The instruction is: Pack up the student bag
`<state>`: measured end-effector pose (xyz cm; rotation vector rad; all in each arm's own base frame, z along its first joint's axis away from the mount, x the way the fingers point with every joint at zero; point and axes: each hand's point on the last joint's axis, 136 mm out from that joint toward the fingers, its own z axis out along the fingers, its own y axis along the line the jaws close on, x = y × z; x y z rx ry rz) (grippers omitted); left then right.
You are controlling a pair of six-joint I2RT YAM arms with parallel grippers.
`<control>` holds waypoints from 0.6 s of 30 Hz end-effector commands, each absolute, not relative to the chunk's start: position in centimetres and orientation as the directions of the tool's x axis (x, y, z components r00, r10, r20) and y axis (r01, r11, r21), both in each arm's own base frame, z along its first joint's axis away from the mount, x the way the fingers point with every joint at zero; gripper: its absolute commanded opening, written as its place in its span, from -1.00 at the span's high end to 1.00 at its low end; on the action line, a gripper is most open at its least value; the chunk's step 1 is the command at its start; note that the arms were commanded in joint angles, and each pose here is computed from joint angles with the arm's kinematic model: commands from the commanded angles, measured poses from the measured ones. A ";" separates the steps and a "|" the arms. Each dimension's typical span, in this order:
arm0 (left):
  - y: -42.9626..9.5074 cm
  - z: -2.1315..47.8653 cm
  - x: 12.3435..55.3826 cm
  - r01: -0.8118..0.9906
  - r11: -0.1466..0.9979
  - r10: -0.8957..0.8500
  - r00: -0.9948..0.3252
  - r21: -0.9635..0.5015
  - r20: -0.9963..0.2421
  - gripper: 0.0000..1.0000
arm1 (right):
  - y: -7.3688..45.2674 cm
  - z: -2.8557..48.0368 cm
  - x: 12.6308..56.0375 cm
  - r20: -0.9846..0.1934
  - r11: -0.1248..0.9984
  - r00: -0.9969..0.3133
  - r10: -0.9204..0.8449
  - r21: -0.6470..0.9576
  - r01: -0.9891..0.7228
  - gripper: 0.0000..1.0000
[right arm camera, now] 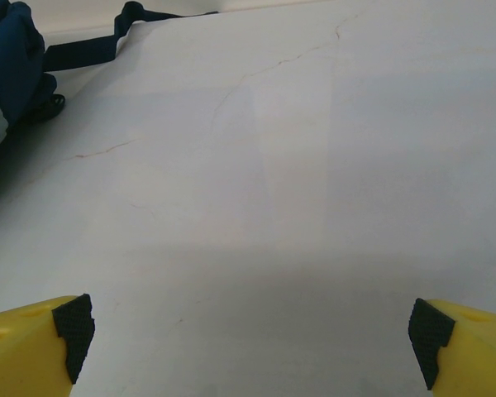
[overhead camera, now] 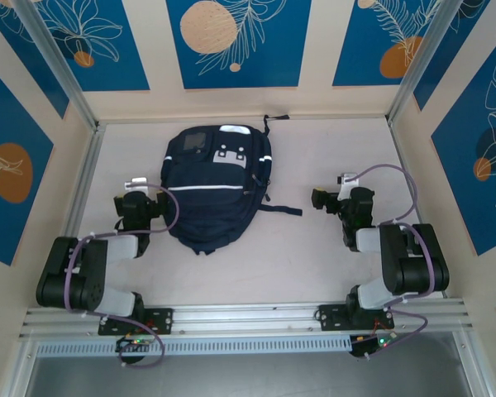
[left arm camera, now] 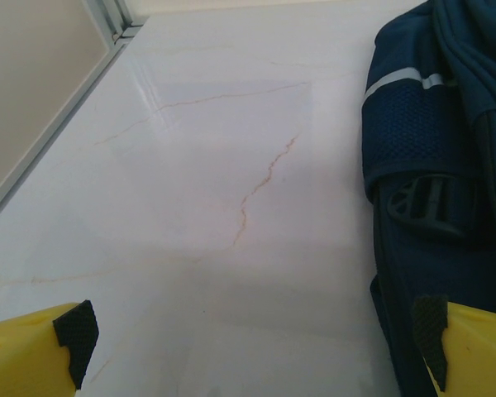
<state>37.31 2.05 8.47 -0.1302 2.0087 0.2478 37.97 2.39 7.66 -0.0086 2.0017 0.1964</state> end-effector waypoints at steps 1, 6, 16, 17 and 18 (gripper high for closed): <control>1.5 10.3 39.0 -0.172 0.981 0.016 -0.376 0.086 -0.927 -1.00 | 2.4 9.5 39.3 -0.926 0.986 -0.367 0.087 0.133 -0.102 -0.99; 1.4 10.2 39.1 -0.170 0.981 0.019 -0.380 0.090 -0.925 -1.00 | 2.4 9.4 39.6 -0.923 0.988 -0.375 0.083 0.124 -0.089 -0.99; -0.8 8.9 39.2 -0.037 0.995 0.069 -0.367 0.089 -0.928 -1.00 | 2.3 9.4 39.6 -0.923 0.988 -0.375 0.083 0.124 -0.088 -0.99; -0.8 8.9 39.2 -0.037 0.995 0.068 -0.368 0.088 -0.927 -1.00 | 2.3 9.3 39.6 -0.923 0.988 -0.376 0.083 0.124 -0.087 -0.99; -0.8 9.0 39.3 -0.039 0.995 0.071 -0.355 0.091 -0.932 -1.00 | 2.4 9.4 39.6 -0.923 0.988 -0.375 0.083 0.125 -0.089 -0.99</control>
